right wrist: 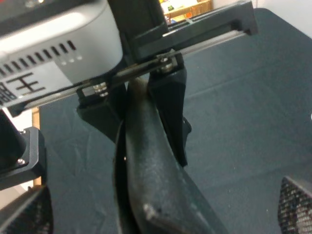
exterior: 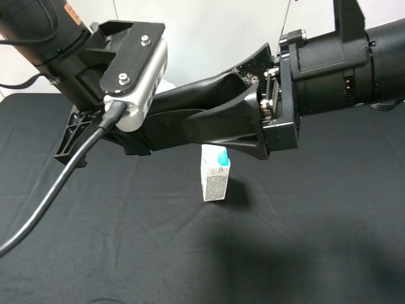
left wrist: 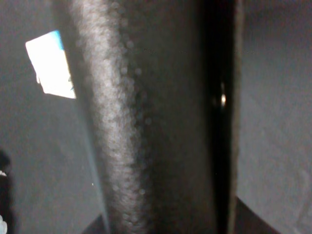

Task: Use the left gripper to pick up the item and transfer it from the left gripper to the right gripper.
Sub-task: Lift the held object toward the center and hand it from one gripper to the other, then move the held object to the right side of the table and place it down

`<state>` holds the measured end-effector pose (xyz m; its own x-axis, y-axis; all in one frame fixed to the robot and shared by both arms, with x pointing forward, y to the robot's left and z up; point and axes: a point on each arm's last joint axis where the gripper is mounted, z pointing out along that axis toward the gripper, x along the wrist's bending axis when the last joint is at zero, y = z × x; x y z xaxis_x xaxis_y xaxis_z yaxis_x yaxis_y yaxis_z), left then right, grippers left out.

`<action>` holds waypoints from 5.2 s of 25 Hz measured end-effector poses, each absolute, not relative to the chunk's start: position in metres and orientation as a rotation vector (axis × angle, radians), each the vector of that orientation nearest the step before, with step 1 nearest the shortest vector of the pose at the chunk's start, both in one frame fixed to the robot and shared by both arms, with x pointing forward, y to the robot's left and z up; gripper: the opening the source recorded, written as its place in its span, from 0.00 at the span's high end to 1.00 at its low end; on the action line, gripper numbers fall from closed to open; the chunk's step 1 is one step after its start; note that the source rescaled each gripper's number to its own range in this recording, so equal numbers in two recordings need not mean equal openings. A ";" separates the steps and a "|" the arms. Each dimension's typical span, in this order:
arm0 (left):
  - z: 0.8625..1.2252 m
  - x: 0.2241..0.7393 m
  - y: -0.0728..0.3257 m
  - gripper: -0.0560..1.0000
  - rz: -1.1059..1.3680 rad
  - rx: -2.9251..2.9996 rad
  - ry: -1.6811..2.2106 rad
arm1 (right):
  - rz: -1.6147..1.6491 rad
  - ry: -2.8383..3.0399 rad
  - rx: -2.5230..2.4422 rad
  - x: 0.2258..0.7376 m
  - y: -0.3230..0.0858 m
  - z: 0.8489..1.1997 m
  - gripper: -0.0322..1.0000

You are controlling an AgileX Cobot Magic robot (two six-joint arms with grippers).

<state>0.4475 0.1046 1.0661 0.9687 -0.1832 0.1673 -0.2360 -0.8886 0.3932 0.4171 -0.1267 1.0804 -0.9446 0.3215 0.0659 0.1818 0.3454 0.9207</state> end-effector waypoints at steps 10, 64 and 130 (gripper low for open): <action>1.069 0.450 0.099 0.94 0.207 2.629 -0.250 | 1.721 2.463 0.429 0.422 -0.121 1.077 0.00; 1.076 0.454 0.091 0.13 0.227 2.534 -0.052 | 1.616 2.393 0.414 0.430 -0.124 1.076 0.96; 1.083 0.257 0.293 0.07 0.476 2.223 1.086 | 1.618 2.391 0.449 0.431 -0.124 1.076 0.96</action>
<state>0.2573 0.2934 1.0831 0.5988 0.7993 0.0507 0.5790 -0.4758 0.6620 0.4307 -0.1244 1.0762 -0.9294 0.3688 -0.0101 0.1277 0.3474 0.9290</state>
